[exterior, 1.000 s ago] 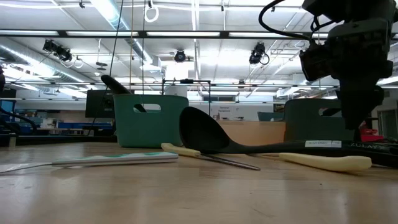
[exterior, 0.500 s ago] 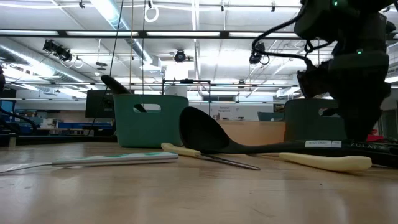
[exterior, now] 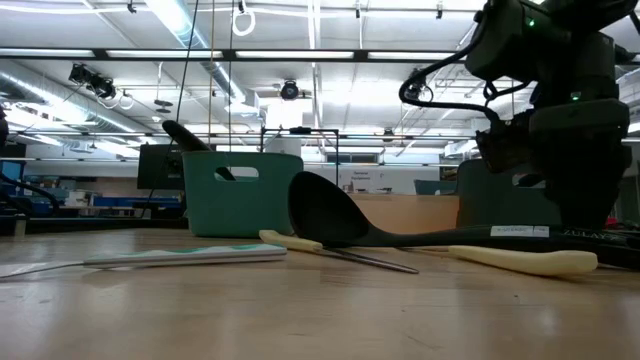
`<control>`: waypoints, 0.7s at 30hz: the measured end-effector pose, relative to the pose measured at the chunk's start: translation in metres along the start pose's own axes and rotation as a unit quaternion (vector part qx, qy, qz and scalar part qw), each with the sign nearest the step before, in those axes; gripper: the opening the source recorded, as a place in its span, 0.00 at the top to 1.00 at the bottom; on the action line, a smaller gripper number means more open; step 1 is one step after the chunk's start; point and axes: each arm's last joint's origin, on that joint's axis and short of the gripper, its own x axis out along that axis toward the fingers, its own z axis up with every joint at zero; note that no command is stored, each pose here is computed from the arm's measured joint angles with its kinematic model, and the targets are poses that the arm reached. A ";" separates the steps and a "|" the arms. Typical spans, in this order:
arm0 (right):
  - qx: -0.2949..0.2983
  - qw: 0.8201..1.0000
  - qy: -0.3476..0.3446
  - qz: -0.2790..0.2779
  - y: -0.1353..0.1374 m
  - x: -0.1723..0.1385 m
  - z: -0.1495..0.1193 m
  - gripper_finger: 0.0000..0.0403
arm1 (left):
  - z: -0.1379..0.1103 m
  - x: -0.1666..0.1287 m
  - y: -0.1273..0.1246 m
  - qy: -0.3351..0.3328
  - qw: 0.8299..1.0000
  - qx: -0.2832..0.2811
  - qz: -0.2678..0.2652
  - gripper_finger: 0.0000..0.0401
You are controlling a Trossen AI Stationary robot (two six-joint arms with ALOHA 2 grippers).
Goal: Pick & Place Kitchen Items
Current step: Put the black spatula into the blue bin
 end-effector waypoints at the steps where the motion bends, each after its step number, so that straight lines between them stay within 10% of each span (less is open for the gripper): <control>1: 0.000 1.000 0.000 -0.001 0.000 0.000 0.000 0.50 | 0.000 0.000 0.000 0.001 1.000 0.000 0.000 0.98; 21: -0.004 1.000 0.002 -0.003 -0.001 0.001 0.000 0.76 | 0.000 0.000 0.000 0.001 1.000 -0.001 0.000 0.96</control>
